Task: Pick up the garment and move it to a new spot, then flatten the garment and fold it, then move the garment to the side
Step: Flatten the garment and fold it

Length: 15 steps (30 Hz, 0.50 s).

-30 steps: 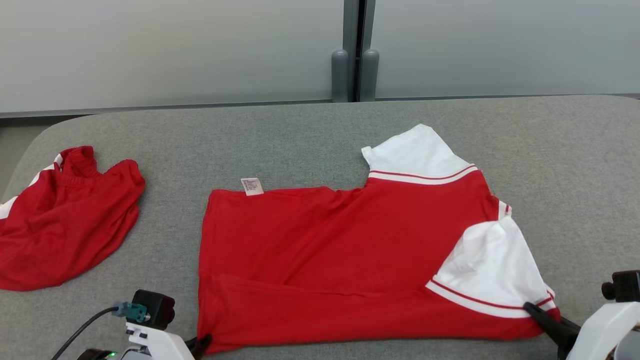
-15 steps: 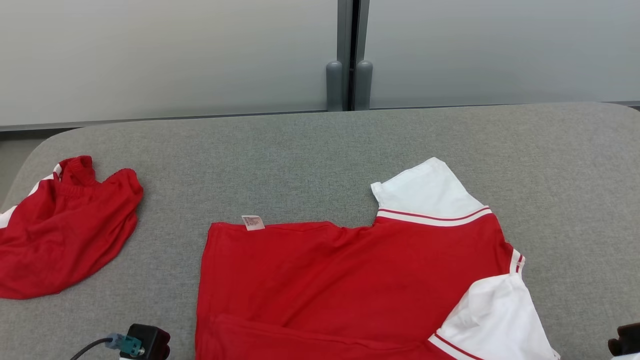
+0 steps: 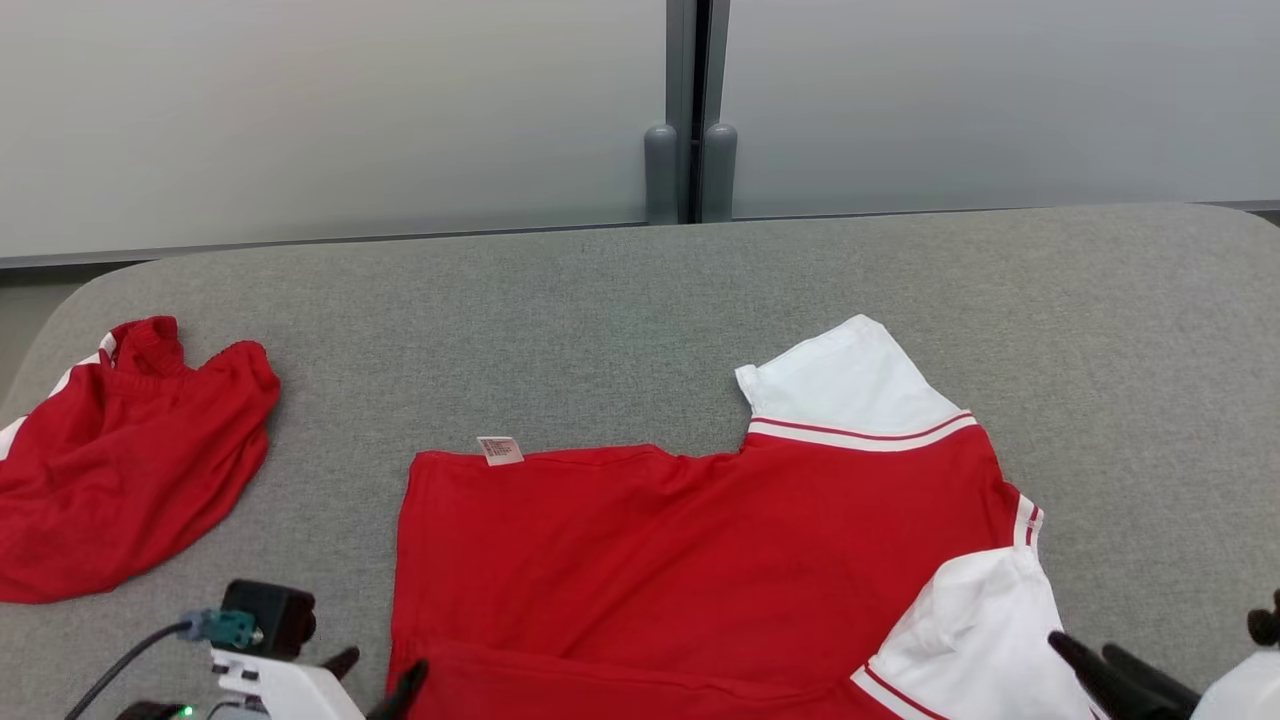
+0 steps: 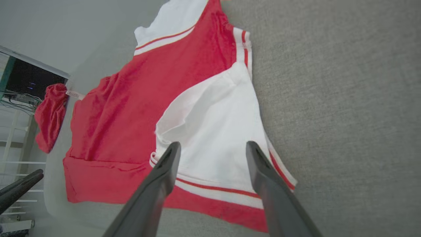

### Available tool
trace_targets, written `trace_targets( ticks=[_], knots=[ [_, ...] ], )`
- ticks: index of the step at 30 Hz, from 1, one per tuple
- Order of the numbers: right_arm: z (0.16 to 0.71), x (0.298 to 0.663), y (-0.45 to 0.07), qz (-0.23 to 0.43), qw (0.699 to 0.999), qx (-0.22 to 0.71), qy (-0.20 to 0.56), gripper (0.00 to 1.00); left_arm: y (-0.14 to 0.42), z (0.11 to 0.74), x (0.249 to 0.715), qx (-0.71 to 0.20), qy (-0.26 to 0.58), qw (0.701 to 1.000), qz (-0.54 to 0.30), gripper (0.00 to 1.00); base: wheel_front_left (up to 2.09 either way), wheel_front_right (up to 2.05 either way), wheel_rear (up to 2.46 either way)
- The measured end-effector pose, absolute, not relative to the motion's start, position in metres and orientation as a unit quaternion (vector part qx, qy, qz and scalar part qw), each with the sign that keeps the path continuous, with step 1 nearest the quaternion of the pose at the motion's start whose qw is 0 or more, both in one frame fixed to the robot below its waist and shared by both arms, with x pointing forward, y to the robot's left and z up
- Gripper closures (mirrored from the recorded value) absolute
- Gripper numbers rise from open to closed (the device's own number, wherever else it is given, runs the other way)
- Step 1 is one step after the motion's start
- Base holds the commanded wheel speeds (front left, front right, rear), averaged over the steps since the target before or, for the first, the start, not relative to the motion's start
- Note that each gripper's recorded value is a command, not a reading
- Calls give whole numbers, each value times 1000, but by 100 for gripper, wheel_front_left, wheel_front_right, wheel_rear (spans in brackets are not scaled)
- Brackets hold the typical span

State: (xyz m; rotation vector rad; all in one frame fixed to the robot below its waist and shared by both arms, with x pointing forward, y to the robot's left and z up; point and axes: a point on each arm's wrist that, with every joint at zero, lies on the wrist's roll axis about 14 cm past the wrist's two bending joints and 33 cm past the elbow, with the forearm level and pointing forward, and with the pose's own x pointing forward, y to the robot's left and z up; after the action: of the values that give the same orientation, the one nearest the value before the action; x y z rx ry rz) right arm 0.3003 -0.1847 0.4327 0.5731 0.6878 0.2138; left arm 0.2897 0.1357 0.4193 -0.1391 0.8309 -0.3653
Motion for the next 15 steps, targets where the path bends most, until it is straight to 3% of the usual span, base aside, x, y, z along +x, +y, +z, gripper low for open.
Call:
trace_targets(
  ticks=[7, 15],
  knots=[
    [485, 367, -186, 105, 932, 275, 211, 0, 147, 448, 360, -46, 296, 941, -160, 0, 0, 0, 0],
    [502, 448, -187, 118, 951, 233, 168, 0, 132, 427, 409, -17, 310, 932, -184, 0, 0, 0, 0]
  ],
)
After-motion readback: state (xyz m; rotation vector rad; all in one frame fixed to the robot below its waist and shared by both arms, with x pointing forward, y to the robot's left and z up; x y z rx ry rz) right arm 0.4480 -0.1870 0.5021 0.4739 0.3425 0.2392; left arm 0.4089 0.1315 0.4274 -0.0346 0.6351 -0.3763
